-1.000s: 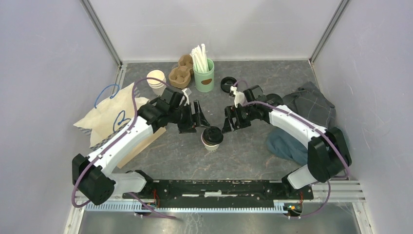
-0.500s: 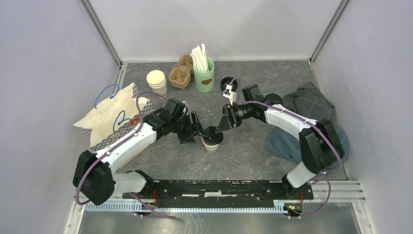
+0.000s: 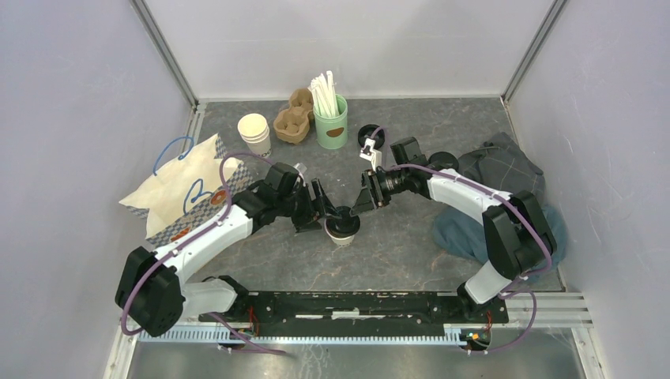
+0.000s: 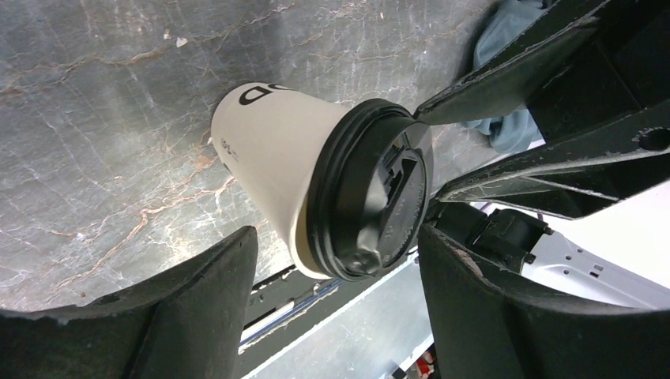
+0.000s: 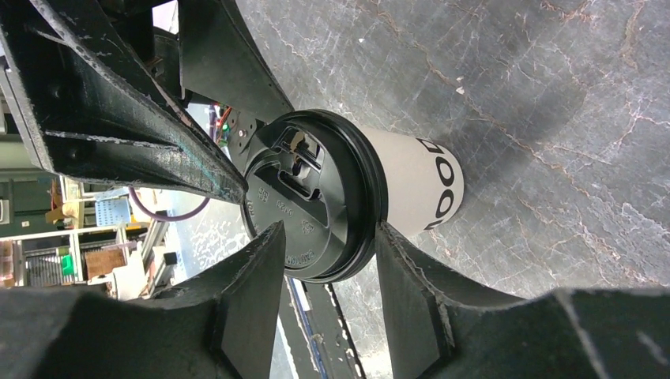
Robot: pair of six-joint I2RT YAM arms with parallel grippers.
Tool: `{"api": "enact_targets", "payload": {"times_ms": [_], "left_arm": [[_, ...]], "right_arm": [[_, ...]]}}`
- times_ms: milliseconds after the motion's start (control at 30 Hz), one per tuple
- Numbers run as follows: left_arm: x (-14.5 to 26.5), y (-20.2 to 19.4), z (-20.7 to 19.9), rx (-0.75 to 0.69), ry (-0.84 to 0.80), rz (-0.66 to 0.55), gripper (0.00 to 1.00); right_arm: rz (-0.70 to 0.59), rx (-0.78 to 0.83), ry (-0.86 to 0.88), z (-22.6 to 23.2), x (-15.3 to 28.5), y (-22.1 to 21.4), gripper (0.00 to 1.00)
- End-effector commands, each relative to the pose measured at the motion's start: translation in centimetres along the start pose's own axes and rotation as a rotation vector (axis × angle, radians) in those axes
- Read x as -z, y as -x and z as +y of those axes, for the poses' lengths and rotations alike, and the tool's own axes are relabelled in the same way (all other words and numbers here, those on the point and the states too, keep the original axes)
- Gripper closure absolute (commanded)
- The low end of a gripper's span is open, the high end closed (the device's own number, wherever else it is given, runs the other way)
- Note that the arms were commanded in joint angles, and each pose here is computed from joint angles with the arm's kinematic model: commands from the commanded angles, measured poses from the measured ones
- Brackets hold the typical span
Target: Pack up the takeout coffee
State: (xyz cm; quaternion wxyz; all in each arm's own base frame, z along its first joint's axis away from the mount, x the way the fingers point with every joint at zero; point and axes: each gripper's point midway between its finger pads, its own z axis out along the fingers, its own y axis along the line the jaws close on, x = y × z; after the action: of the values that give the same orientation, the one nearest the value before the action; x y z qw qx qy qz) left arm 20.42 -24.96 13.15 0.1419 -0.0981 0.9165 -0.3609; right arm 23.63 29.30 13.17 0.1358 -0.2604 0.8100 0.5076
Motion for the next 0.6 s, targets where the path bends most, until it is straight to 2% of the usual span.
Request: {"api": "enact_targets", "payload": {"times_ms": [0, 567], "left_arm": [[0.2, 0.2, -1.7, 0.003, -0.072, -0.016, 0.21], [-1.0, -0.4, -0.8, 0.008, -0.044, 0.002, 0.42]], "right_arm": [[-0.028, 0.056, 0.026, 1.4, 0.5, 0.8, 0.49], [-0.041, 0.053, 0.010, 1.7, 0.8, 1.0, 0.51]]}}
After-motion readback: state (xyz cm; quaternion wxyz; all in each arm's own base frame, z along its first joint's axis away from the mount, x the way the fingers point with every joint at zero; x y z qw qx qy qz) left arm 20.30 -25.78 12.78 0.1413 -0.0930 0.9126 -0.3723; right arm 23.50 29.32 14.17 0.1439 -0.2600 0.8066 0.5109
